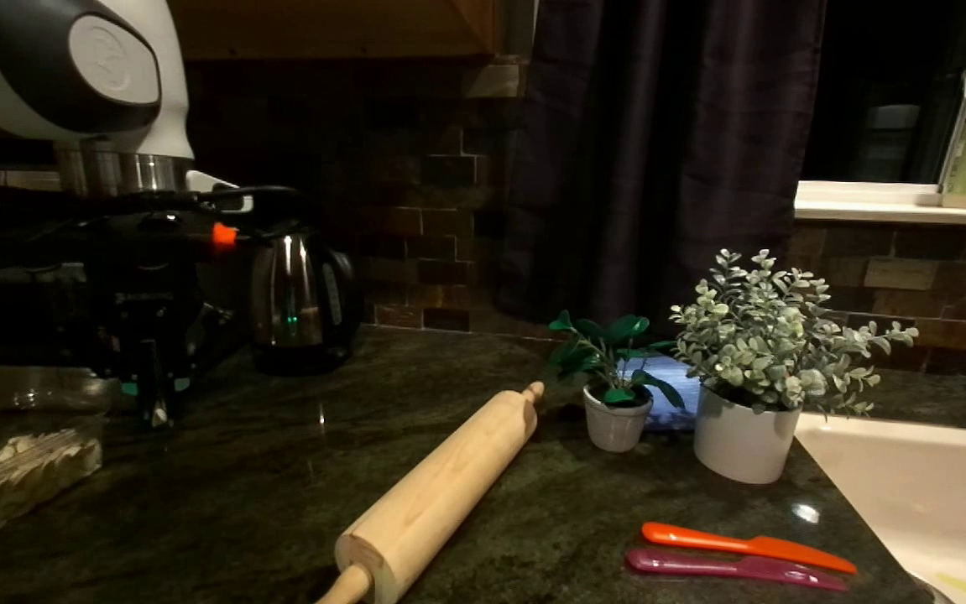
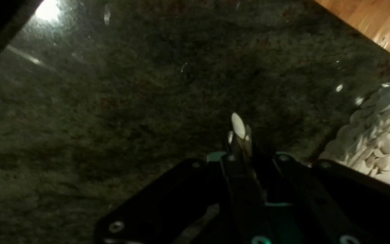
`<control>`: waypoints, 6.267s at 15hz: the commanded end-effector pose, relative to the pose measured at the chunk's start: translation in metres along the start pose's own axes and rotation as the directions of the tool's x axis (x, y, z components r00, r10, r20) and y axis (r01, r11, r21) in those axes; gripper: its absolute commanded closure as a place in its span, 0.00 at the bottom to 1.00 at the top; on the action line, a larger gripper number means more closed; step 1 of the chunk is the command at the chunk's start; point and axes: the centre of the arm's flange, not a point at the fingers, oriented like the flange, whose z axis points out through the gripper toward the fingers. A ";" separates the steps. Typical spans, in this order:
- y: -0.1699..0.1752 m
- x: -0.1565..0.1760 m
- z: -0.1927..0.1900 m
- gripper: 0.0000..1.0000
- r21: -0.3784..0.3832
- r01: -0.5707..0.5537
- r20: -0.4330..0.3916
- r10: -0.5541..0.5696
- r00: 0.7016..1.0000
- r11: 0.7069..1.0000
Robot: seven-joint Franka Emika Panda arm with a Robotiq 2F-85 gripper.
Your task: Put some of the contents of the clear lunch box onto the counter and push them to the right with the rolling pin
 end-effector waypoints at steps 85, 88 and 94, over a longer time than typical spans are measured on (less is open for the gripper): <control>0.130 -0.170 0.079 0.00 -0.119 -0.730 0.013 0.736 0.677 0.673; 0.134 -0.172 0.083 0.00 -0.097 -0.706 0.021 0.710 0.704 0.702; 0.144 -0.183 0.101 0.00 -0.030 -0.650 0.126 0.648 0.751 0.759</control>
